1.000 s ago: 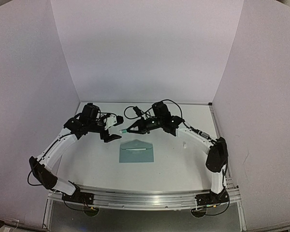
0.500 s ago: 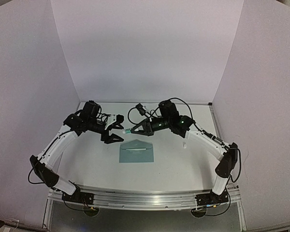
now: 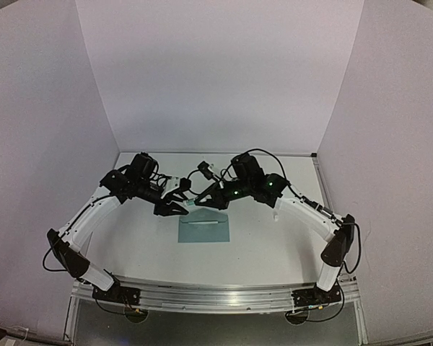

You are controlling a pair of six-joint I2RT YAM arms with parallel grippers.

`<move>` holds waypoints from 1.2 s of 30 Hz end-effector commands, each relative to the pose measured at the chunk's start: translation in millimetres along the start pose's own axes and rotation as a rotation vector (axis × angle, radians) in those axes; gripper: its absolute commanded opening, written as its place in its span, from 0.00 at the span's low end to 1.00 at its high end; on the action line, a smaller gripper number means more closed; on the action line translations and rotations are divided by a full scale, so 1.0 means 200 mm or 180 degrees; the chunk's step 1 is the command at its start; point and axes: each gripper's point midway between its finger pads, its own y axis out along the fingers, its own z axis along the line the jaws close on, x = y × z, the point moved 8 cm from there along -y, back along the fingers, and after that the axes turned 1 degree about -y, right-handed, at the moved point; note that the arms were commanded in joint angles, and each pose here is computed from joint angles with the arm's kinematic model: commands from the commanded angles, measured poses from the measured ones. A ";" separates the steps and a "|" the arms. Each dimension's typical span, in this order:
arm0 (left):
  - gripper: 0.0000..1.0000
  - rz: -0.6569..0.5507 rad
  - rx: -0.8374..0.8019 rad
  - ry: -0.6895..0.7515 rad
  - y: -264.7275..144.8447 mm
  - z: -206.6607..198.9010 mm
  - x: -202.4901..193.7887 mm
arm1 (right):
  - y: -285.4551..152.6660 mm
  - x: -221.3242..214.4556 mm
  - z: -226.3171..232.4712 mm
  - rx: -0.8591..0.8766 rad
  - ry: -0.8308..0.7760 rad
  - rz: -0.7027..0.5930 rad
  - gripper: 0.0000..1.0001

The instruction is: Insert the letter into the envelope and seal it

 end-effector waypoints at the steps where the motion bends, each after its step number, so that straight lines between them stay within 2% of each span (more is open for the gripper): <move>1: 0.44 -0.0004 0.0054 0.0126 -0.03 0.00 0.04 | -0.04 0.06 0.06 -0.0006 -0.0164 -0.0093 0.00; 11: 0.21 -0.0014 0.0096 0.0145 -0.03 0.00 0.04 | -0.03 0.06 0.05 -0.0008 -0.0141 -0.0080 0.00; 13: 0.14 -0.0015 0.0114 0.0154 -0.03 0.01 0.04 | -0.02 0.06 0.05 -0.0004 -0.0139 -0.0081 0.00; 15: 0.02 -0.0005 0.0140 0.0161 -0.03 0.01 0.04 | -0.02 0.06 0.05 0.0003 -0.0115 -0.0079 0.00; 18: 0.00 0.0038 0.0294 0.0228 -0.03 0.03 0.03 | 0.00 0.07 0.03 -0.0039 0.0023 -0.0089 0.00; 21: 0.00 0.0132 0.0835 0.0364 -0.03 0.11 0.03 | 0.03 0.09 -0.01 -0.0092 0.0317 -0.0106 0.00; 24: 0.00 0.0131 0.1506 0.0751 -0.06 0.18 0.07 | 0.07 0.11 -0.07 -0.0226 0.0743 -0.0160 0.00; 28: 0.00 0.0025 0.2185 0.1507 -0.11 0.20 0.12 | 0.09 0.12 -0.15 -0.0410 0.1273 -0.0289 0.00; 31: 0.00 0.0003 0.2479 0.2088 -0.10 0.17 0.13 | 0.09 0.13 -0.18 -0.0456 0.1549 -0.0394 0.00; 36: 0.00 0.0200 0.2781 0.2963 -0.05 0.13 0.08 | 0.11 0.12 -0.23 -0.0407 0.1889 -0.0491 0.00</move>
